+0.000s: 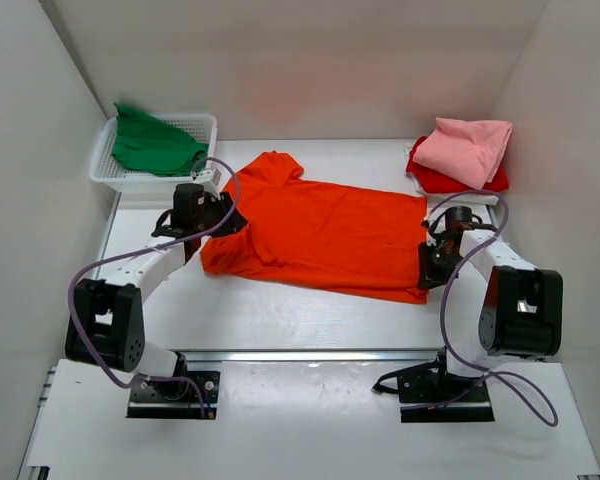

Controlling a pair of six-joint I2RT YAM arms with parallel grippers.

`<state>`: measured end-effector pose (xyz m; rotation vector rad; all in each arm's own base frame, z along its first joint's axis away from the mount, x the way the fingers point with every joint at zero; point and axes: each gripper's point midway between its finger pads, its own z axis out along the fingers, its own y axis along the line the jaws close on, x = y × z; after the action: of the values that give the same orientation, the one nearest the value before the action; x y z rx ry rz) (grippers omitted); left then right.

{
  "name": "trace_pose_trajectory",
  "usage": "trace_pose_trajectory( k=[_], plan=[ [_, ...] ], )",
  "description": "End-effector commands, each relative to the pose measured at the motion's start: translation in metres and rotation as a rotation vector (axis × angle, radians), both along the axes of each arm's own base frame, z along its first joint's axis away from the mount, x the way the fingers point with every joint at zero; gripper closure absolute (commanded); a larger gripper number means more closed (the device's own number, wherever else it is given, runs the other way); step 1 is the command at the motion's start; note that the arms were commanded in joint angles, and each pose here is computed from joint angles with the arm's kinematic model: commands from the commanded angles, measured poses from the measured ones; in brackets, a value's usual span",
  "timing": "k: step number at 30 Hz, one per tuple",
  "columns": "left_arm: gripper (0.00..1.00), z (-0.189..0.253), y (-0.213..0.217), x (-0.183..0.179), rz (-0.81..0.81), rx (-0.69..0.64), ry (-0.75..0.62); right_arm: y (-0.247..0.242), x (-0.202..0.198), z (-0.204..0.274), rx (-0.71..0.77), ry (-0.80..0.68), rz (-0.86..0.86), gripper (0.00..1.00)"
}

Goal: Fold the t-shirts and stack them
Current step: Fold the flattened tshirt in 1/3 of the way

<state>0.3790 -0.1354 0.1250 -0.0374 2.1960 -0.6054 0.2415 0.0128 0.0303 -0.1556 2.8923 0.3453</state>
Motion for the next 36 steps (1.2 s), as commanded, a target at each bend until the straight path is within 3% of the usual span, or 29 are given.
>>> trace_pose_trajectory(
  k=[1,2,3,6,8,11,16,23,27,32,36],
  plan=[
    [0.51,0.051,0.009,0.039,0.088,-0.038,-0.172,-0.036,0.060,0.020,-0.243,-0.210,-0.118,0.74],
    [0.50,0.059,0.016,0.044,0.123,-0.051,-0.194,-0.039,0.065,0.025,-0.269,-0.242,-0.135,0.71],
    [0.50,0.066,0.018,0.048,0.137,-0.057,-0.210,-0.043,0.076,0.035,-0.305,-0.307,-0.164,0.57],
    [0.53,0.082,0.029,0.050,0.183,-0.057,-0.238,-0.049,0.094,0.061,-0.342,-0.455,-0.217,0.41],
    [0.55,0.088,0.025,0.038,0.162,-0.064,-0.233,-0.052,0.096,0.071,-0.329,-0.514,-0.267,0.35],
    [0.58,0.073,0.016,0.011,0.115,-0.043,-0.197,-0.035,0.091,0.087,-0.225,-0.568,-0.288,0.39],
    [0.60,0.009,0.010,-0.035,0.101,-0.022,-0.036,0.017,0.070,0.078,-0.078,-0.526,-0.210,0.48],
    [0.63,-0.055,0.010,-0.040,0.198,0.063,0.140,0.084,0.067,0.046,0.056,-0.425,-0.146,0.52],
    [0.67,-0.085,0.011,-0.052,0.218,0.099,0.285,0.089,0.062,0.028,0.096,-0.362,-0.182,0.54],
    [0.68,-0.110,0.012,-0.093,0.184,0.191,0.468,0.088,0.037,0.011,0.120,-0.219,-0.215,0.55],
    [0.72,-0.116,0.010,-0.123,0.144,0.219,0.508,0.089,0.006,-0.001,0.109,-0.066,-0.205,0.55]
  ],
)
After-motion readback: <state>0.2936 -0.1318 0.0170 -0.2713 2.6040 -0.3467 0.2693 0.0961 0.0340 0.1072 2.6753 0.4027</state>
